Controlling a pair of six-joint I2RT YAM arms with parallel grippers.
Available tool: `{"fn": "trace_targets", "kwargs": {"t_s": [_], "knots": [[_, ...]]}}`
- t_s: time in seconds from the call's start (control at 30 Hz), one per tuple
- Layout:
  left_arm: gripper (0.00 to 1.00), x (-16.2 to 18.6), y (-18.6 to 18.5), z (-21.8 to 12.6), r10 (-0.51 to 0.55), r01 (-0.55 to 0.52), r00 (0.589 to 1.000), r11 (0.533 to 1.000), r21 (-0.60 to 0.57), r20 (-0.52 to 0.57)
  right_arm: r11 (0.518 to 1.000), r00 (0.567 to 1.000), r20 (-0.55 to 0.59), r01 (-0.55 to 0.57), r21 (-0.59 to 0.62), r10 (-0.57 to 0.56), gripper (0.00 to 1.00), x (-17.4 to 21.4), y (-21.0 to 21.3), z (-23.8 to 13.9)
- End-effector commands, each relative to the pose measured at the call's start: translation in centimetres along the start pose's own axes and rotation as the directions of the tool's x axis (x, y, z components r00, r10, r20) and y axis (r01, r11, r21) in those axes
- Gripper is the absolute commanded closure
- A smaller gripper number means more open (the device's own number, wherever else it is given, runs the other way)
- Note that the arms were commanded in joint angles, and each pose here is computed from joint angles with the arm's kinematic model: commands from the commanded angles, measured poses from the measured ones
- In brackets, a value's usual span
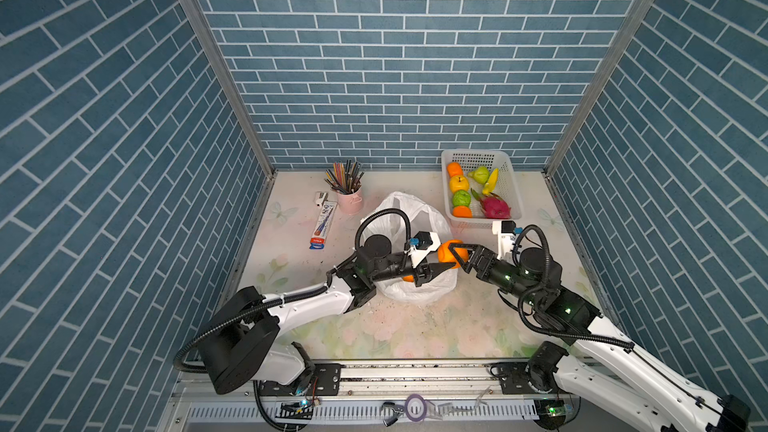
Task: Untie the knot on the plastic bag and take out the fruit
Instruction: 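Lift the orange out with the left gripper while the right gripper grasps it, then carry the orange to the basket with the right gripper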
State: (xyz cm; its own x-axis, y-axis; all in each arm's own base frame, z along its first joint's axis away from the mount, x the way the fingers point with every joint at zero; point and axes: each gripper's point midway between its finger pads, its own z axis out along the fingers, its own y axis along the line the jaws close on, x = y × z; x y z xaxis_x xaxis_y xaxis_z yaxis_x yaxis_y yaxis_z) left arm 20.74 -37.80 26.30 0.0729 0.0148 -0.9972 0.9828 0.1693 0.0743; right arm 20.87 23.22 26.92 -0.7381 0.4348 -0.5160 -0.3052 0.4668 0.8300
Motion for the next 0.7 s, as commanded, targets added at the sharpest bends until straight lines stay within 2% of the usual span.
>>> {"fn": "trace_targets", "kwargs": {"t_s": [0.0, 0.1, 0.3, 0.4, 0.47, 0.57, 0.67], "knots": [[0.66, -3.2, -0.9, 0.6, 0.144, -0.149, 0.985, 0.988, 0.045, 0.095, 0.988, 0.999, -0.027, -0.048, -0.147, 0.045, 0.09, -0.1, 3.0, 0.2], [0.66, -3.7, -0.8, 0.9, 0.145, -0.149, 0.984, 0.988, 0.036, 0.102, 0.981, 0.997, -0.032, -0.072, -0.178, 0.068, 0.18, 0.0, 3.2, 0.3], [0.66, -3.7, -0.4, 1.5, 0.146, -0.148, 0.986, 0.989, 0.014, 0.076, 0.982, 0.999, -0.015, -0.050, -0.182, 0.048, 0.37, -0.5, 3.7, 0.1], [0.52, -3.8, 0.2, 1.5, 0.132, -0.131, 0.989, 0.991, -0.018, 0.065, 0.988, 0.999, -0.008, -0.032, -0.151, 0.032, 0.41, -1.0, 3.7, 0.1], [0.35, -3.9, 0.8, 1.4, 0.106, -0.103, 0.992, 0.993, -0.055, 0.064, 0.992, 1.000, 0.010, -0.008, -0.129, 0.010, 0.42, -1.5, 3.8, -0.1], [0.17, -3.8, 1.6, 1.1, 0.073, -0.067, 0.996, 0.992, -0.108, 0.051, 0.994, 0.998, 0.065, 0.027, -0.105, -0.021, 0.43, -2.9, 3.8, -0.4], [0.13, -3.7, 2.1, 0.6, 0.038, -0.032, 0.998, 0.989, -0.142, 0.040, 0.995, 0.990, 0.127, 0.067, -0.074, -0.057, 0.45, -4.9, 3.7, -0.9]]}}
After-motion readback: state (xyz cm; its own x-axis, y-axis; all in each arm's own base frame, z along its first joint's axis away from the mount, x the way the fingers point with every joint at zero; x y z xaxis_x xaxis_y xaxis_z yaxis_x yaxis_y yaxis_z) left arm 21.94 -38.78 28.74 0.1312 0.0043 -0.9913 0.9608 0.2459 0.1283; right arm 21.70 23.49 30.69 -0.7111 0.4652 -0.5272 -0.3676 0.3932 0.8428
